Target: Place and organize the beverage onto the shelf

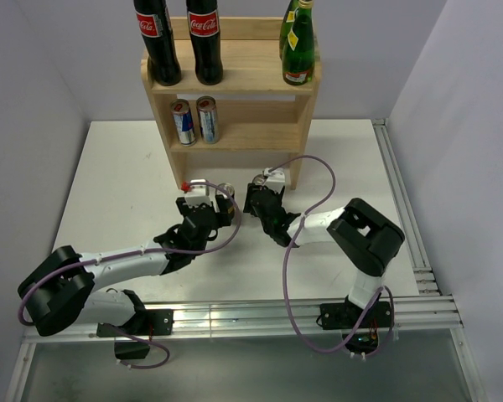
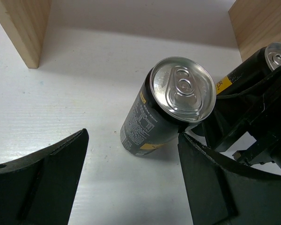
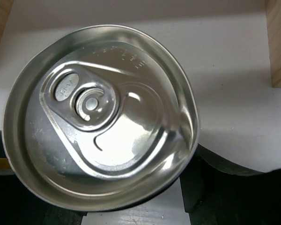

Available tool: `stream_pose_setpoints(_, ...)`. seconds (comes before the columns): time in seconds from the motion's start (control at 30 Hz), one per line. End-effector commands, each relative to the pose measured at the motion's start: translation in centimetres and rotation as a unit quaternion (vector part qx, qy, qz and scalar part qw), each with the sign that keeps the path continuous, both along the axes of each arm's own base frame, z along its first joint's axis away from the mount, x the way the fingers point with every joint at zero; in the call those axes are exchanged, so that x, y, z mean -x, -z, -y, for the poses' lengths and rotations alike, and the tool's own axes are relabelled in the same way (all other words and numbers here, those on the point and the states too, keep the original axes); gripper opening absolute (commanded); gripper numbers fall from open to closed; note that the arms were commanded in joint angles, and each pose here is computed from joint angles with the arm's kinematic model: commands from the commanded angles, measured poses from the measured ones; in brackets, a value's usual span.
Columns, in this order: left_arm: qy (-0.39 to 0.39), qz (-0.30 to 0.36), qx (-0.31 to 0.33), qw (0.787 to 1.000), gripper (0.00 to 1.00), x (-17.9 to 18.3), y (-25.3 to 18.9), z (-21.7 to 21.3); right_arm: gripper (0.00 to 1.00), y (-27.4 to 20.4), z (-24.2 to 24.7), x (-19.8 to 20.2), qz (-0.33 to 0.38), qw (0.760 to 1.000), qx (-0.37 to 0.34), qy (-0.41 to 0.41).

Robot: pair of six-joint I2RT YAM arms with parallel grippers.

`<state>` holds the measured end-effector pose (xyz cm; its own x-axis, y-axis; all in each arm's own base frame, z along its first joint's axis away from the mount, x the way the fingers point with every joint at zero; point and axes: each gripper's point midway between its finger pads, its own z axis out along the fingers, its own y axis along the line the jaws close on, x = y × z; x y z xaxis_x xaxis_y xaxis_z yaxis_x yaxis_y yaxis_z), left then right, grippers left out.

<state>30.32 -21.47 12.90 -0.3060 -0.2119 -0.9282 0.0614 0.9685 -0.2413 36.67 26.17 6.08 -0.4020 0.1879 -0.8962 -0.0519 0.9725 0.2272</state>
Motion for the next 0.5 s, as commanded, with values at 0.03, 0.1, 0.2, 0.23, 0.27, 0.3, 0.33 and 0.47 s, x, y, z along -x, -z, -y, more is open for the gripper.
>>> stream_pose_setpoints(0.03,-0.015,0.029,0.031,0.999,0.83,-0.2,-2.4,-0.3,0.11,-3.3,0.1,-0.9,0.033,0.999,-0.023,0.017)
stream_pose_setpoints(0.1,-0.016,0.034,0.035,0.999,0.83,-0.1,-3.0,-0.5,0.05,-5.2,0.5,-0.7,0.042,0.998,-0.030,0.025)
stream_pose_setpoints(0.2,-0.018,0.037,0.036,0.998,0.83,0.0,-3.2,-0.8,0.00,-7.8,1.6,0.1,0.045,0.998,-0.021,0.035)
stream_pose_setpoints(0.23,-0.018,0.037,0.036,0.998,0.83,0.1,-3.2,-0.8,0.00,-8.6,1.7,0.3,0.047,0.998,-0.019,0.036)
stream_pose_setpoints(0.27,-0.019,0.037,0.037,0.998,0.83,0.1,-3.1,-0.9,0.00,-10.6,2.0,0.4,0.060,0.997,-0.027,0.040)
stream_pose_setpoints(0.3,-0.019,0.037,0.038,0.998,0.83,0.1,-3.2,-0.9,0.00,-11.9,2.2,0.5,0.069,0.996,-0.028,0.043)
stream_pose_setpoints(0.33,-0.018,0.037,0.040,0.998,0.83,0.1,-3.2,-0.8,0.00,-12.5,2.7,0.7,0.066,0.996,-0.021,0.047)
stream_pose_setpoints(0.47,-0.017,0.039,0.041,0.998,0.83,0.1,-3.4,-0.8,0.00,-17.6,4.2,1.1,0.096,0.993,-0.027,0.065)
